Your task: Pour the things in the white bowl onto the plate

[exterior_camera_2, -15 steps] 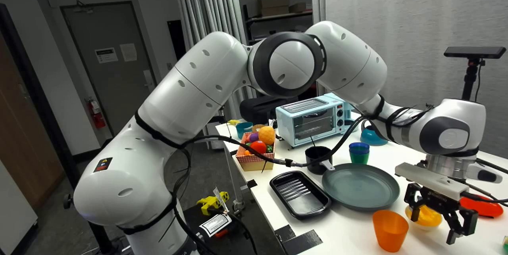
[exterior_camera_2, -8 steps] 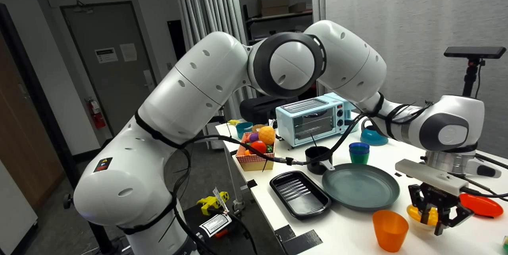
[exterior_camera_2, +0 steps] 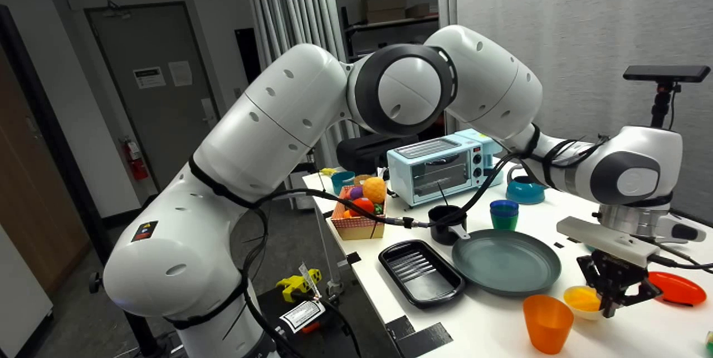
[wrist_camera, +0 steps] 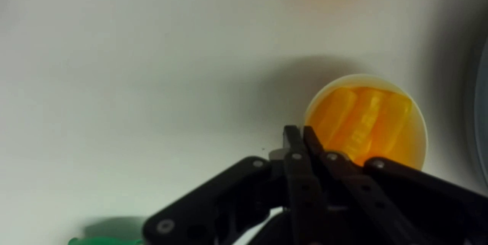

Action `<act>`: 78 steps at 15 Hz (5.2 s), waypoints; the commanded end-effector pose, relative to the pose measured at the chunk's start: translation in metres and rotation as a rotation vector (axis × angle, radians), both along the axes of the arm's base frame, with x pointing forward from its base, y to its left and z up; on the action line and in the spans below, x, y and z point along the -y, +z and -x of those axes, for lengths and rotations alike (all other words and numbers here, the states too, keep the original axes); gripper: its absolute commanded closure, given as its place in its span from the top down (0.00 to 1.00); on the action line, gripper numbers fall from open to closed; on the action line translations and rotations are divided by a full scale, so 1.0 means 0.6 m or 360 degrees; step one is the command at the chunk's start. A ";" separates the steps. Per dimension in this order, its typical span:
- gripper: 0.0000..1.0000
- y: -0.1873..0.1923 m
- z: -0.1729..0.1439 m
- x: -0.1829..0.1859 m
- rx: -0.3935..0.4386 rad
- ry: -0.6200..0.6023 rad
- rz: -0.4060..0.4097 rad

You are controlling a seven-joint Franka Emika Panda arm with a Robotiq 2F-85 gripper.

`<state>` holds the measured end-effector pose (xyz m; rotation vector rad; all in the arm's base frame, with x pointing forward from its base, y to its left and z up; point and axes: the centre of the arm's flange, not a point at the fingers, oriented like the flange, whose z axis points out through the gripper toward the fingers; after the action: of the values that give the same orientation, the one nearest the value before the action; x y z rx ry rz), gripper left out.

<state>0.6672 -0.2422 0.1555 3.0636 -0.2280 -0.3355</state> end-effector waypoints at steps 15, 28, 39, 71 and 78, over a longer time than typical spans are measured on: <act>0.01 0.116 -0.004 -0.044 0.0080 0.0054 -0.0235; 0.01 0.254 0.097 -0.111 0.0185 0.0402 -0.0255; 0.01 0.148 0.162 -0.181 0.0182 0.0564 -0.0351; 0.01 0.184 0.174 -0.206 0.0858 0.0811 -0.0213; 0.01 0.133 0.153 -0.204 0.0515 0.0737 -0.0381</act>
<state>0.5596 -0.1155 0.2365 3.2134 0.5996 0.2472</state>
